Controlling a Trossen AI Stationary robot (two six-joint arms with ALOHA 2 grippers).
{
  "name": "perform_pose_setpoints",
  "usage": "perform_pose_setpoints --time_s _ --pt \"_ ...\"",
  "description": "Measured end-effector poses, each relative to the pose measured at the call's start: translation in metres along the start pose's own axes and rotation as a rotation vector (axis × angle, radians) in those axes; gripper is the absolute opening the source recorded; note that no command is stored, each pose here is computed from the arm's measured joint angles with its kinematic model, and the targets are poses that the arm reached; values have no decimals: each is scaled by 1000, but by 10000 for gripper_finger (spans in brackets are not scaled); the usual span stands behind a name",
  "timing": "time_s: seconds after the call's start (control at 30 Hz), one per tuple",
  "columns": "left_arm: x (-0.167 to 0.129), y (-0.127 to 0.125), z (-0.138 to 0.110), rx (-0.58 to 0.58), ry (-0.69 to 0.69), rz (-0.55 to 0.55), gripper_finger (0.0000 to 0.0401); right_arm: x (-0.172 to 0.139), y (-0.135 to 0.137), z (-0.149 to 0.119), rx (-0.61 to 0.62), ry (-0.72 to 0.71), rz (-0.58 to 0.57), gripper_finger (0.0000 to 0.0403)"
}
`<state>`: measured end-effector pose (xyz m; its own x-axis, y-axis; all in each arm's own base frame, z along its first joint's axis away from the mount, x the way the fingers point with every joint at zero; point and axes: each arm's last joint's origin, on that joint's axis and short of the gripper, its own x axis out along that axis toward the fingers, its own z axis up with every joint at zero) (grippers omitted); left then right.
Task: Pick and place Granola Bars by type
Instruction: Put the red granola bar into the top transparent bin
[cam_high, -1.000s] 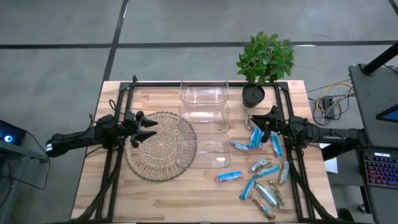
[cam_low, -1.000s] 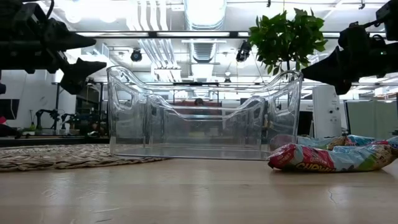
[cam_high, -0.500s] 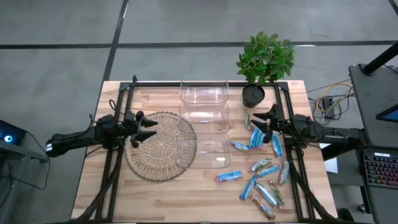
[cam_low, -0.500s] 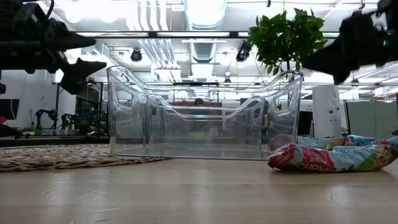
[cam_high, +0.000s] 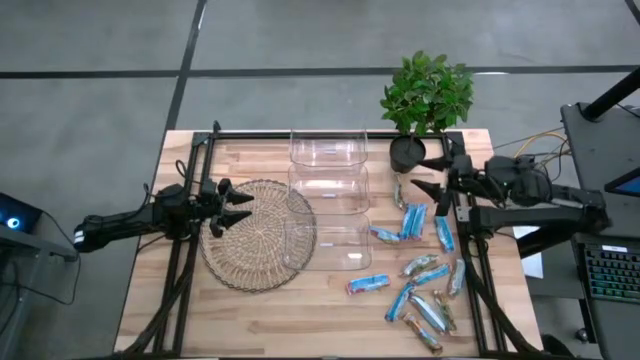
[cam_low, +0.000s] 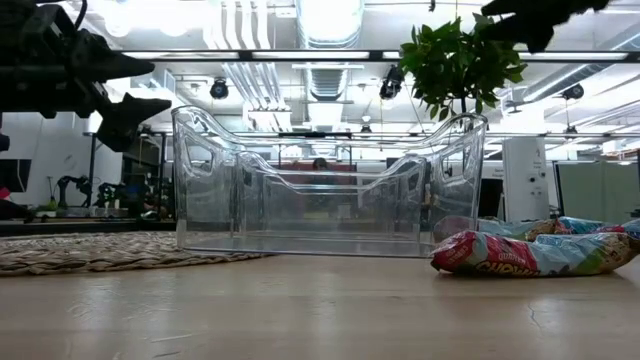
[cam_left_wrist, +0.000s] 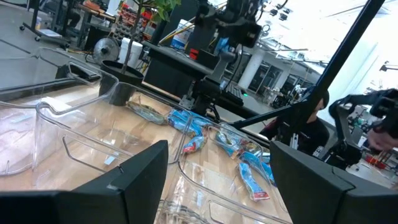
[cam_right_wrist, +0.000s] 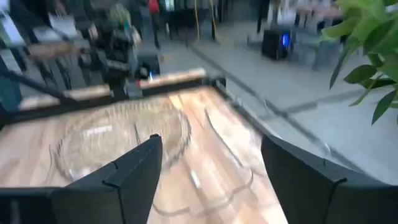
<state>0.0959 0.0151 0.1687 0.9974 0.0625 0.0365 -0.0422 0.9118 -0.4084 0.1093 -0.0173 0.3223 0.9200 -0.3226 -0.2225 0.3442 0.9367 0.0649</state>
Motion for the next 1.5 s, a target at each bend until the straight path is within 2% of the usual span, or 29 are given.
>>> perform_pose_setpoints --time_s 0.17,0.27,0.4,0.5,0.77,1.0,1.33,1.5 --pt "0 0 0 0 0 0 261 8 6 33 63 213 -31 282" --pt "0 0 0 0 0 0 261 18 11 42 124 372 -20 287" --pt "0 0 0 0 0 0 261 31 17 46 155 534 7 285" --pt "0 0 0 0 0 0 261 44 20 41 159 613 -20 279" --pt "0 0 0 0 0 0 261 74 24 -7 154 813 -83 261" --pt "0 0 0 0 0 0 261 85 36 -51 117 927 -78 250" --pt "0 0 0 0 0 0 261 101 65 -96 89 938 -25 246" --pt "0 0 0 0 0 0 261 110 76 -112 23 917 -77 252"
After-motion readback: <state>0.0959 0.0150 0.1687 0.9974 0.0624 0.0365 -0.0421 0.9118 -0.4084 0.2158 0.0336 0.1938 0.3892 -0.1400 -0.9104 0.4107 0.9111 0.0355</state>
